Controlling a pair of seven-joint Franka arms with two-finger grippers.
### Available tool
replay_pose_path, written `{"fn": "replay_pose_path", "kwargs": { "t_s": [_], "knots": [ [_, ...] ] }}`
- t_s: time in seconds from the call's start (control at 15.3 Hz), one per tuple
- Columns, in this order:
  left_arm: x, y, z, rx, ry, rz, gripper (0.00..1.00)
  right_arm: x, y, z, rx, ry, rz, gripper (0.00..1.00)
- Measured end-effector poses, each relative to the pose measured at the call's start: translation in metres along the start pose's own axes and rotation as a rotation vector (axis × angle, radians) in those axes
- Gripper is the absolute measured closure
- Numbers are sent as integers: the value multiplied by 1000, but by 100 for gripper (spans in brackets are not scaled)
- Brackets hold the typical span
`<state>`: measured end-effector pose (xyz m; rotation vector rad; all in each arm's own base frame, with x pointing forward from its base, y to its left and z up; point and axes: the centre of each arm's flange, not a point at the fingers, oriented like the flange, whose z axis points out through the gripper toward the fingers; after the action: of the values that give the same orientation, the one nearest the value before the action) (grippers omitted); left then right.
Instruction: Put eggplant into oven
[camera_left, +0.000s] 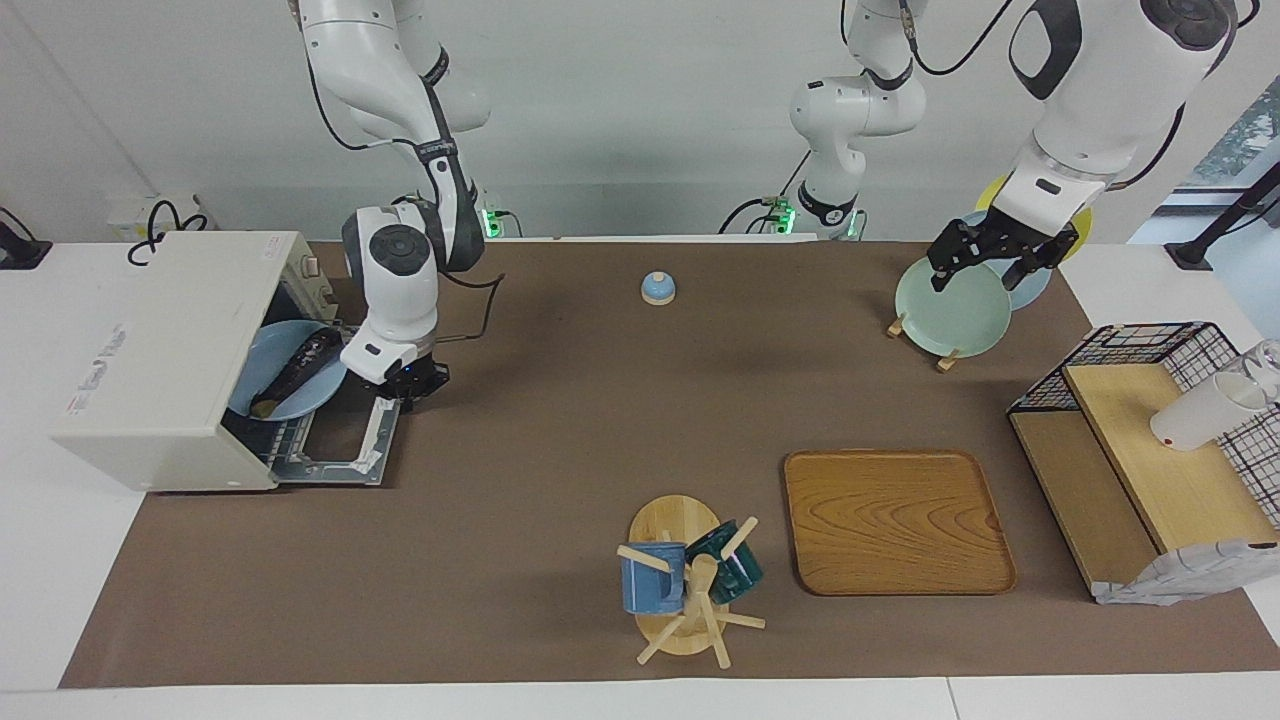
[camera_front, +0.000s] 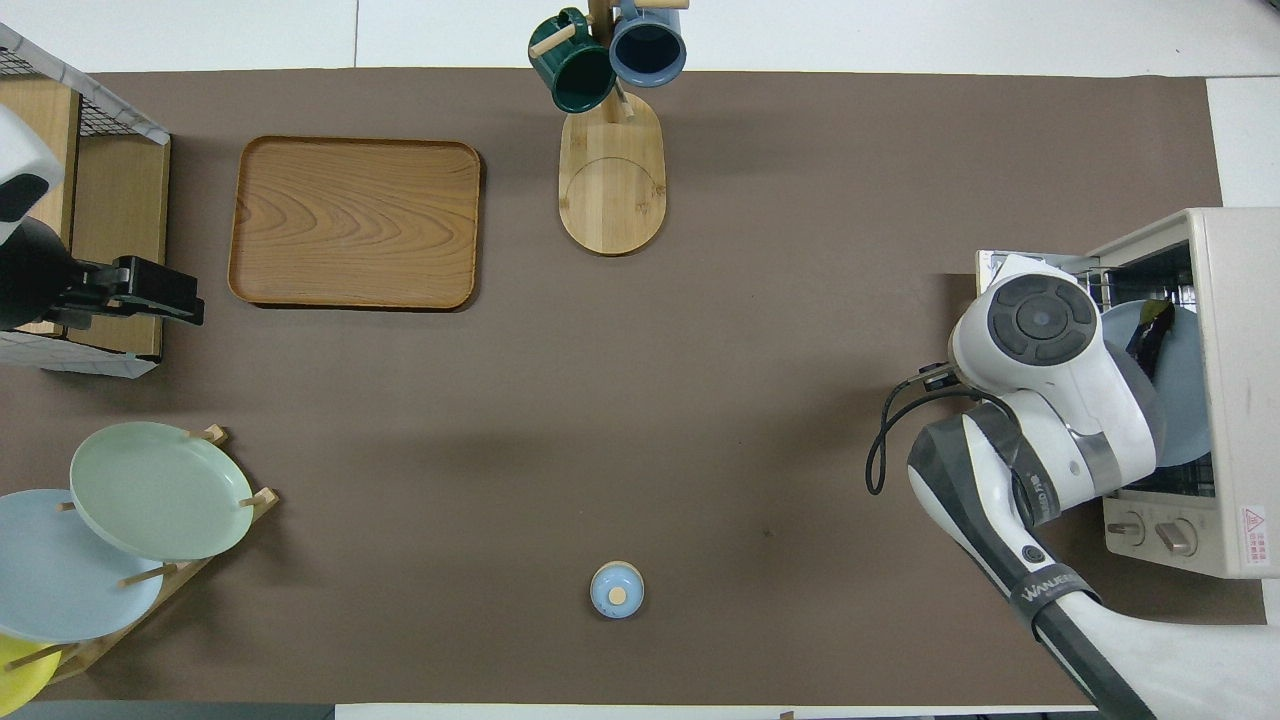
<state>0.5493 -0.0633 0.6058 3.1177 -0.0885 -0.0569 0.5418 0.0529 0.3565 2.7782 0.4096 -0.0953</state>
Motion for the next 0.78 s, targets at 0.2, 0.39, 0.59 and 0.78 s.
{"fn": "replay_pose_path", "kwargs": {
  "t_s": [0.2,0.39,0.59,0.78],
  "knots": [
    [0,0,0,0,0,0,0,-11,36,-37,-17,-2,-31,99],
    [0,0,0,0,0,0,0,-30,82,-57,-21,14,-50,99],
    [0,0,0,0,0,0,0,-47,125,-59,-22,18,-66,99],
    [0,0,0,0,0,0,0,-52,142,-59,-6,21,-70,99]
  ]
}}
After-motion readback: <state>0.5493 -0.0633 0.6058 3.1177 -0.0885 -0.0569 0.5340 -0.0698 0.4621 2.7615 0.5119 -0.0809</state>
